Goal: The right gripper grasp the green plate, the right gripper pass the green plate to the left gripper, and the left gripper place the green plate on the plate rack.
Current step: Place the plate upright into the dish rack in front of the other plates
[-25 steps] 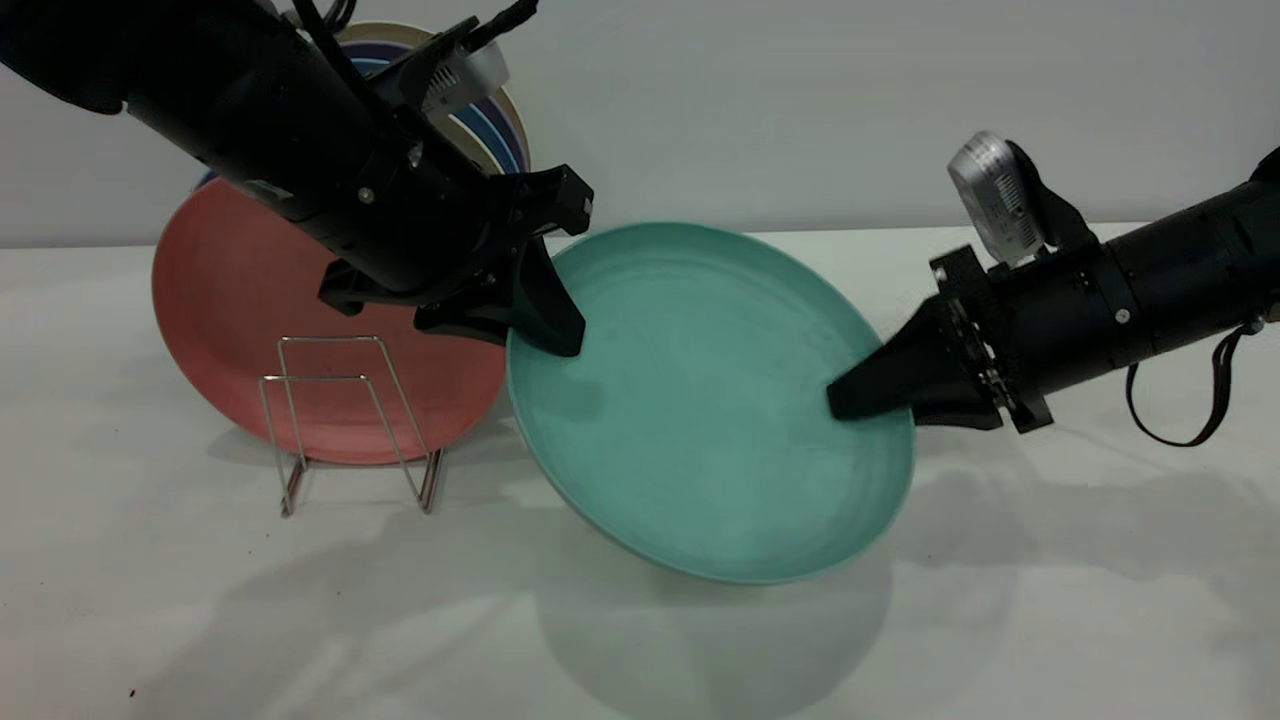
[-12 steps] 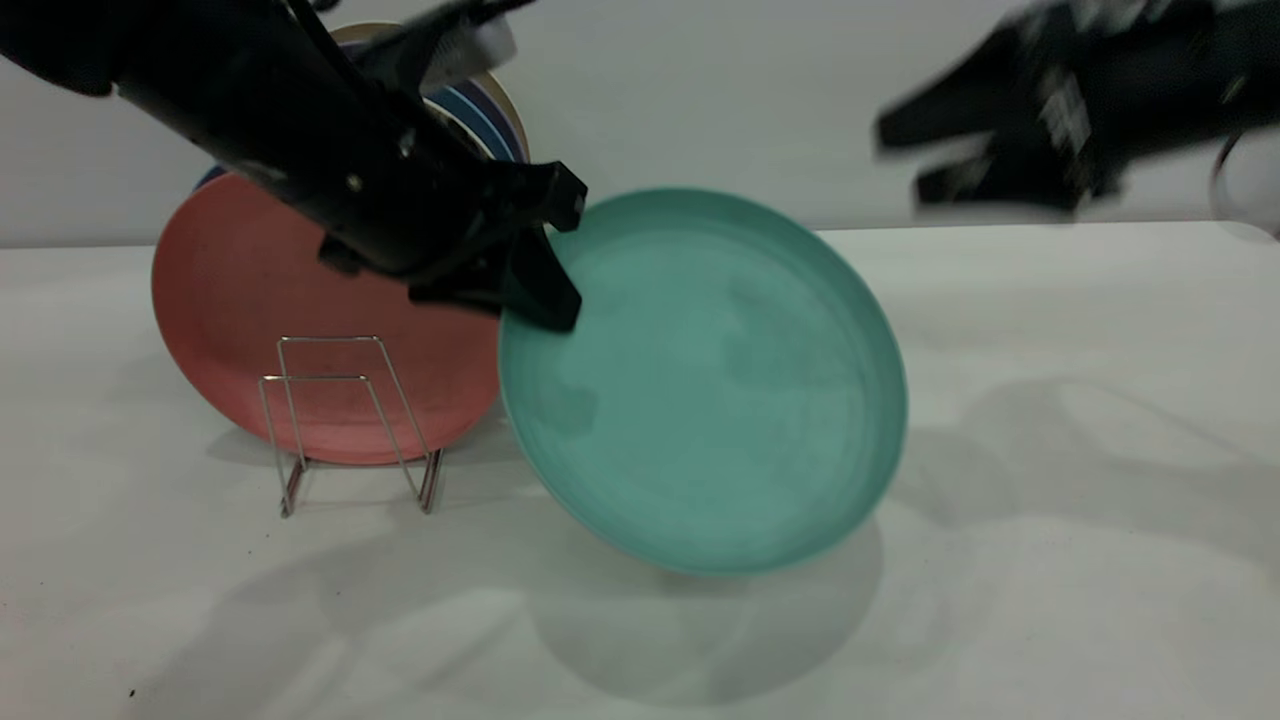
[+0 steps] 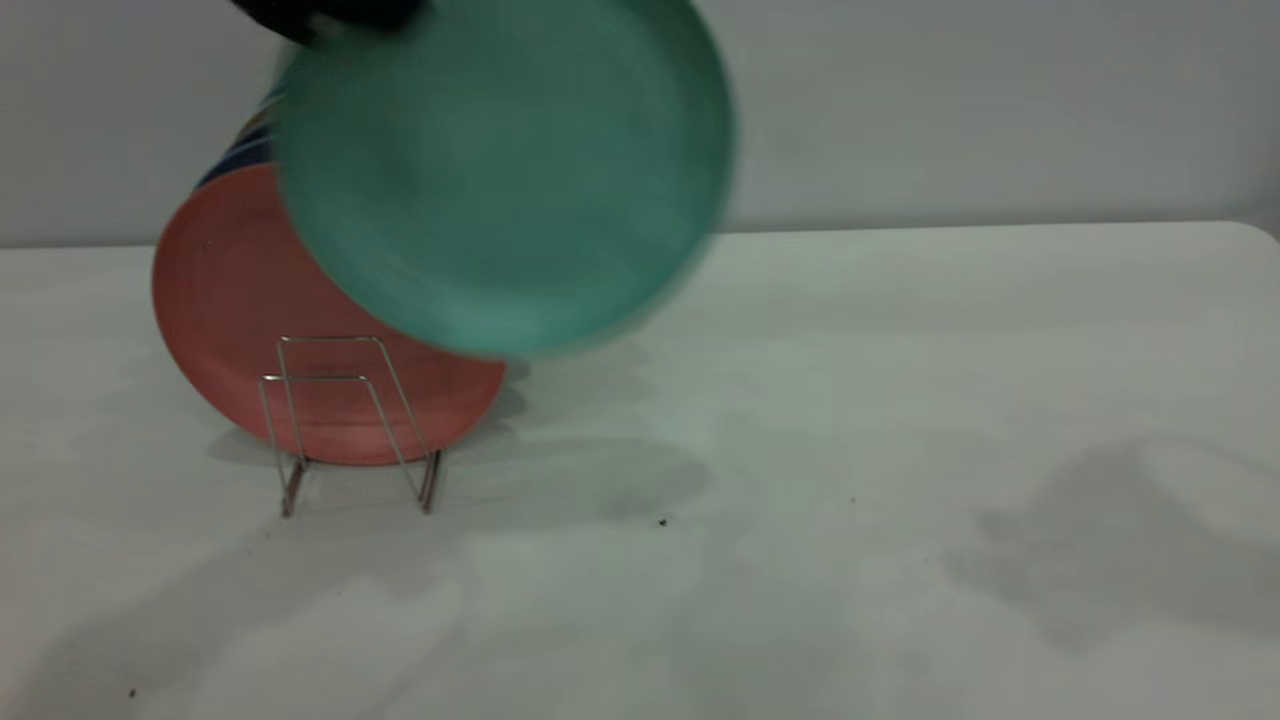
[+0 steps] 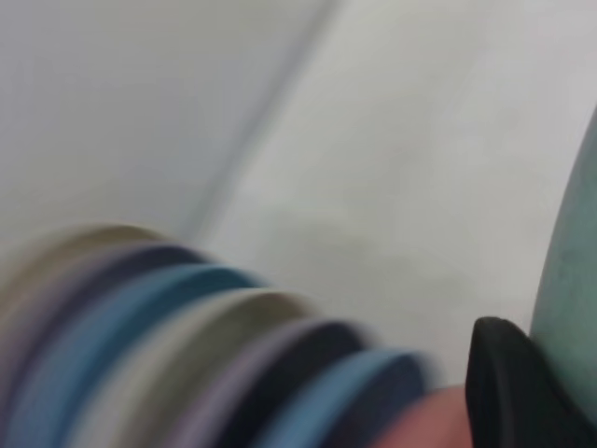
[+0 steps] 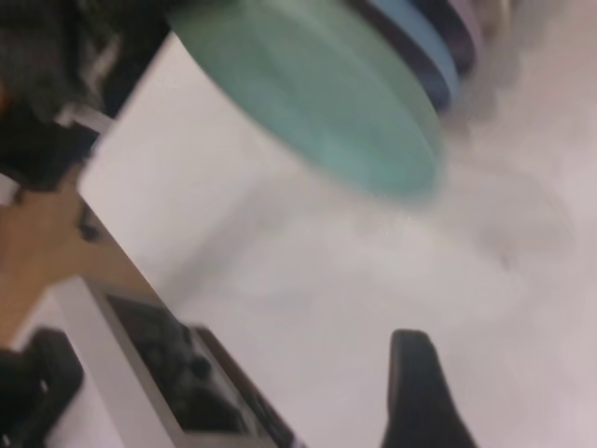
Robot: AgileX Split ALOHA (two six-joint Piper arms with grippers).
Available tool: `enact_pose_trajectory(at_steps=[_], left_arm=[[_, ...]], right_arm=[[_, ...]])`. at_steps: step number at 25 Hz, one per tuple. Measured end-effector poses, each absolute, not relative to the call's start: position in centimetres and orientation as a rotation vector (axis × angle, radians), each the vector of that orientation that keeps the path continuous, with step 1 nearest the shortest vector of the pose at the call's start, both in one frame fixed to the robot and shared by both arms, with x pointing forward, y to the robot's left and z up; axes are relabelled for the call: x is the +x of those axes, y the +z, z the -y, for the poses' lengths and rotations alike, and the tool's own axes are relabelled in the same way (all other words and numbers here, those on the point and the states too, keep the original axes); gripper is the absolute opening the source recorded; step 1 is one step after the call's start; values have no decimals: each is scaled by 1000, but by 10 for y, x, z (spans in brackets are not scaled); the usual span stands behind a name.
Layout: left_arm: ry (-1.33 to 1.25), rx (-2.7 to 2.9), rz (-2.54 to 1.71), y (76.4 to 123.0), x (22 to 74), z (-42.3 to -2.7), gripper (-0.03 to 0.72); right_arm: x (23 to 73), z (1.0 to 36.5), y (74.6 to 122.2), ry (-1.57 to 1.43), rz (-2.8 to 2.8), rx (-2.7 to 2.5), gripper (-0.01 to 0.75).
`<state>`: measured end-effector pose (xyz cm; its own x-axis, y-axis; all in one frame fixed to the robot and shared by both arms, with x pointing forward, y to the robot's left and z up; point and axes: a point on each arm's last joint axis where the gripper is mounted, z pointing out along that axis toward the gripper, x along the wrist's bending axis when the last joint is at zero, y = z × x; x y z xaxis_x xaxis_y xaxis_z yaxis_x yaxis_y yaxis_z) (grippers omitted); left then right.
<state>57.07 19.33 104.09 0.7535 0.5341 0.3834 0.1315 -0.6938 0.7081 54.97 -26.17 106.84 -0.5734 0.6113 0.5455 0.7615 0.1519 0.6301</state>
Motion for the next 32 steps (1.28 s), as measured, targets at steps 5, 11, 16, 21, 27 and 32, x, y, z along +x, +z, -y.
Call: enact_pose_trajectory(at_steps=[5, 11, 16, 21, 27, 32], left_arm=[[966, 2323, -295, 1067, 565, -235, 47], [1059, 2435, -116, 1068, 563, -269, 47], [1058, 2523, -15, 1064, 561, -273, 47], [1040, 2550, 3, 1058, 563, -273, 47], [986, 2587, 10, 1044, 570, -274, 49], [980, 2595, 9, 1038, 573, -273, 49]], right_arm=[[504, 262, 1092, -1314, 2344, -1413, 437], [442, 259, 1097, -1253, 2390, -1478, 428], [391, 260, 1082, -1129, 2416, -1600, 428], [346, 266, 1068, -1027, 2498, -1746, 428], [307, 271, 1054, -993, 2559, -1913, 428], [290, 271, 1047, -1061, 2581, -1972, 428]])
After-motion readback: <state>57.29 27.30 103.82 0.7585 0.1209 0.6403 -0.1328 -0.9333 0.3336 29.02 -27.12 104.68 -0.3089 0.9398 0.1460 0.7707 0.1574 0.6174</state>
